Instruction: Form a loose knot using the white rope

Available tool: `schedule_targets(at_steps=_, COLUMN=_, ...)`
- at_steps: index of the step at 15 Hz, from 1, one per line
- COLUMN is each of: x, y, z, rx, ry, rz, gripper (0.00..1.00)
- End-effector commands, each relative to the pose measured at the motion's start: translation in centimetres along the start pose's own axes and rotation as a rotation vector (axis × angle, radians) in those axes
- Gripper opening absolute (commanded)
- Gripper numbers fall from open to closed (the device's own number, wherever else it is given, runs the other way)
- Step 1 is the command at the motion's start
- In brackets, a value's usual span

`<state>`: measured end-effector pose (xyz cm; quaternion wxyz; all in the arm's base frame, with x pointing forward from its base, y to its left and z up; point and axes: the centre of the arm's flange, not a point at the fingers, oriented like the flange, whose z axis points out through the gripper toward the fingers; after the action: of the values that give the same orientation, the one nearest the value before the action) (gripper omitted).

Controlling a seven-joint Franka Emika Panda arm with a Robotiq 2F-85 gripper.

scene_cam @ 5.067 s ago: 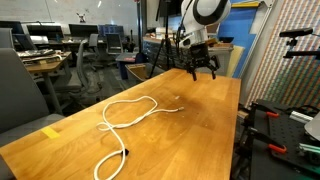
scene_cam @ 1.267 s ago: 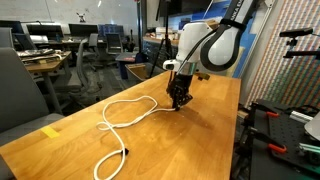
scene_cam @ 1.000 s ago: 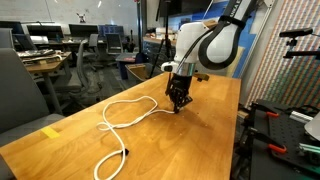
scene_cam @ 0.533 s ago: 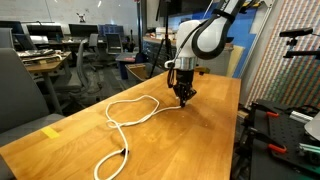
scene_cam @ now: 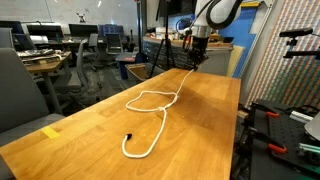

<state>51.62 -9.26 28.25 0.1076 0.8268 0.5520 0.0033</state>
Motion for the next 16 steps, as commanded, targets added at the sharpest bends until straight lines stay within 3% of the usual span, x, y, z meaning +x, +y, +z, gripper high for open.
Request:
schedule_targets(at_steps=1, x=-7.1, y=1.1, z=-7.2, rx=-0.169, ry=-0.073, rz=0.078, gripper=0.01)
schedule_targets(at_steps=3, x=-11.5, y=2.4, z=-11.1, rx=-0.253, ry=-0.132, rz=0.118, gripper=0.01)
schedule_targets(at_steps=7, x=-14.9, y=3.7, z=-15.9, rx=-0.420, ry=-0.217, rz=0.183, gripper=0.01)
schedule_targets(at_steps=11, x=-16.4, y=3.8, z=-23.1, rx=-0.597, ry=-0.178, rz=0.269, gripper=0.01)
schedule_targets(at_steps=14, x=-15.8, y=4.0, z=-23.7, rx=-0.601, ry=-0.189, rz=0.266, gripper=0.01)
schedule_targets(at_steps=16, x=-13.5, y=4.2, z=-20.0, rx=-0.549, ry=-0.189, rz=0.219, gripper=0.01)
